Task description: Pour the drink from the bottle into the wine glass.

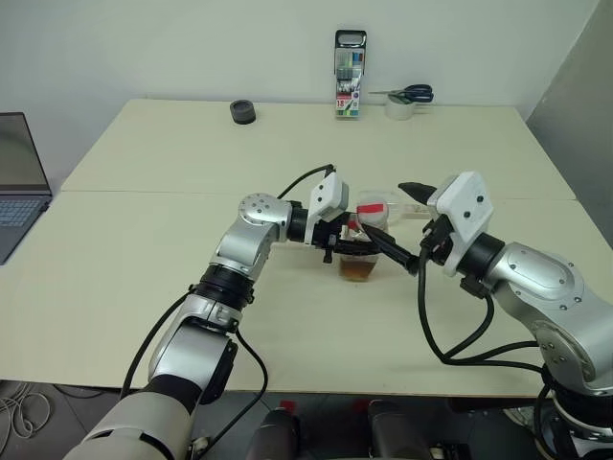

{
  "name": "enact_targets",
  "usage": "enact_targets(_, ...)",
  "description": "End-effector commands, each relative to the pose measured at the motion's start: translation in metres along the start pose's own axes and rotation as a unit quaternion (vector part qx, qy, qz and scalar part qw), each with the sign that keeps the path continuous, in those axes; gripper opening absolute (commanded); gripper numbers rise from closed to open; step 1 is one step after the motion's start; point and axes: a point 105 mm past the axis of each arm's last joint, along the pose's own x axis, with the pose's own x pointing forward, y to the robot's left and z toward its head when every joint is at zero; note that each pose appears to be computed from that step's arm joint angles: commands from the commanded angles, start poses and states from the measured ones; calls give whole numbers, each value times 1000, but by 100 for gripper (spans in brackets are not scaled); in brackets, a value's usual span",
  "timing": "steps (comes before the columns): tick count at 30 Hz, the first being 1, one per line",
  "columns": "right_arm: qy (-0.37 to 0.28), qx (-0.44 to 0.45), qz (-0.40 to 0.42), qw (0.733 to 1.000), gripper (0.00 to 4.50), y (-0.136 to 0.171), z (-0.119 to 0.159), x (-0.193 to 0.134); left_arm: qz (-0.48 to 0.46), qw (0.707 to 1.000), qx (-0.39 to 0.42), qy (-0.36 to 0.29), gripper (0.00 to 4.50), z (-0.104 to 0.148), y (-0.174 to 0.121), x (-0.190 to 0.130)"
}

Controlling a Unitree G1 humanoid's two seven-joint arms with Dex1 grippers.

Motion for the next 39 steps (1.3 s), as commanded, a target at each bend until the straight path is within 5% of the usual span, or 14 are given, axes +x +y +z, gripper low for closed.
enact_targets(1,-31,0,7,999,450,3,15,-4,-1,999,25,-22,176,16,0,0)
enact_targets(22,-14,67,22,997,450,1,15,5,0,999,24,-23,176,15,0,1)
enact_targets(25,-13,67,23,997,393,2,16,6,0,999,24,-23,176,15,0,1)
enact_targets(31,-1,55,31,998,188,6,17,6,1,999,23,-24,176,15,0,1)
enact_targets(39,-24,-34,-8,999,173,-7,28,-2,2,999,22,-24,174,14,-1,0)
